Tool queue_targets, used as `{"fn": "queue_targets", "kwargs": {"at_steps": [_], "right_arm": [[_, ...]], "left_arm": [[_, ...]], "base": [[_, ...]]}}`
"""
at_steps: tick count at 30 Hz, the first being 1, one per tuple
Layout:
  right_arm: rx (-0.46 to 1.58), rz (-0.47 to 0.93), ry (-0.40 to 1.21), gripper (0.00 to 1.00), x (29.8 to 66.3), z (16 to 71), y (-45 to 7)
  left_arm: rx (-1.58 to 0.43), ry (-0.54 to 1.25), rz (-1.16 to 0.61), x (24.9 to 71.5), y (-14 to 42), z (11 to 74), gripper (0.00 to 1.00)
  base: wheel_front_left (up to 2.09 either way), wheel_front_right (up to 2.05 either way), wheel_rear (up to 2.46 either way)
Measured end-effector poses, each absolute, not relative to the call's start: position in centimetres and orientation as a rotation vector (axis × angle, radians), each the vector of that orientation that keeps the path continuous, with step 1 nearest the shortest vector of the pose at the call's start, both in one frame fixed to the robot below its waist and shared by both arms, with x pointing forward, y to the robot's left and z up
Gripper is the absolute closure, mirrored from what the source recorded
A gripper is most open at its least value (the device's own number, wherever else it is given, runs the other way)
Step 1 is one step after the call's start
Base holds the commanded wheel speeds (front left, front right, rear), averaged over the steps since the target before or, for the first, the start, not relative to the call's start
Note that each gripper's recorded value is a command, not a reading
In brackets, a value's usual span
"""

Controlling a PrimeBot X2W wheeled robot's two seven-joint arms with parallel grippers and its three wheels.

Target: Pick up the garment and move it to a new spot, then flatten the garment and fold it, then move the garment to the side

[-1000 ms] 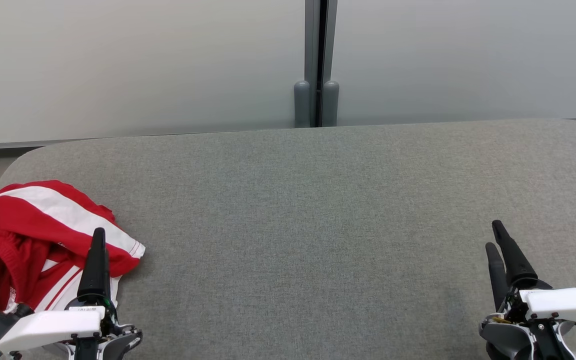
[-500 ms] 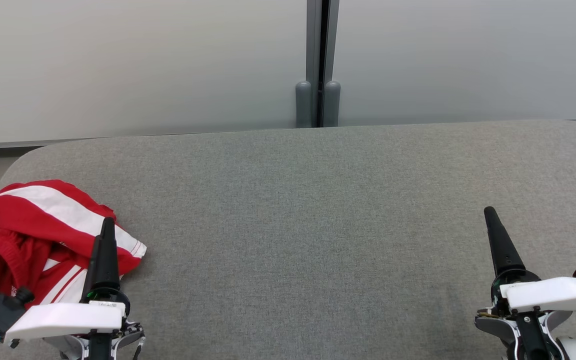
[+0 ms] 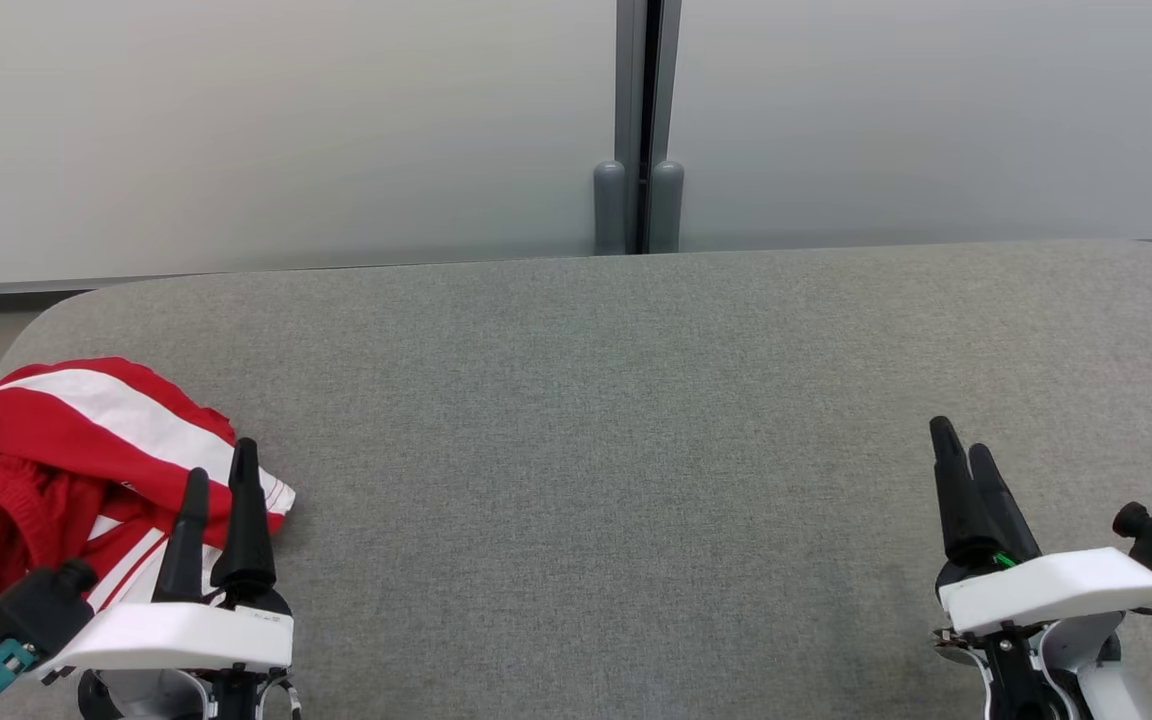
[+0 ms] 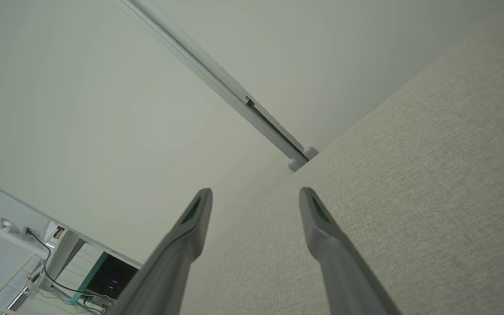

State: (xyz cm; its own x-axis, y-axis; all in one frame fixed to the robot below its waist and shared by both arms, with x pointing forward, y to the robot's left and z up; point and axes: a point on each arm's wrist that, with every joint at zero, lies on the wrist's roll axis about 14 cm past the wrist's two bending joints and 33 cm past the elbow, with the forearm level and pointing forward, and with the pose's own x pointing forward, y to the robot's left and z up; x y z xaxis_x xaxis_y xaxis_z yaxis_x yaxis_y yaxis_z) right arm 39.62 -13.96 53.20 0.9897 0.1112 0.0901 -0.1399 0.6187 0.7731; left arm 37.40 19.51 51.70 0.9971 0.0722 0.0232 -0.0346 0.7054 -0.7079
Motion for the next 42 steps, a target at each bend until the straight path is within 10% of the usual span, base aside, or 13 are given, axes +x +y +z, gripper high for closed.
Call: {"fn": "queue_targets", "kwargs": {"at_steps": [42], "right_arm": [[0.375, 0.255, -0.117, 0.00, 39.9, 54.4, -10.8]], "left_arm": [[-0.301, -0.151, 0.051, 36.4, 18.7, 53.9, 0.00]], "base": [[0.00, 0.00, 0.00]]}}
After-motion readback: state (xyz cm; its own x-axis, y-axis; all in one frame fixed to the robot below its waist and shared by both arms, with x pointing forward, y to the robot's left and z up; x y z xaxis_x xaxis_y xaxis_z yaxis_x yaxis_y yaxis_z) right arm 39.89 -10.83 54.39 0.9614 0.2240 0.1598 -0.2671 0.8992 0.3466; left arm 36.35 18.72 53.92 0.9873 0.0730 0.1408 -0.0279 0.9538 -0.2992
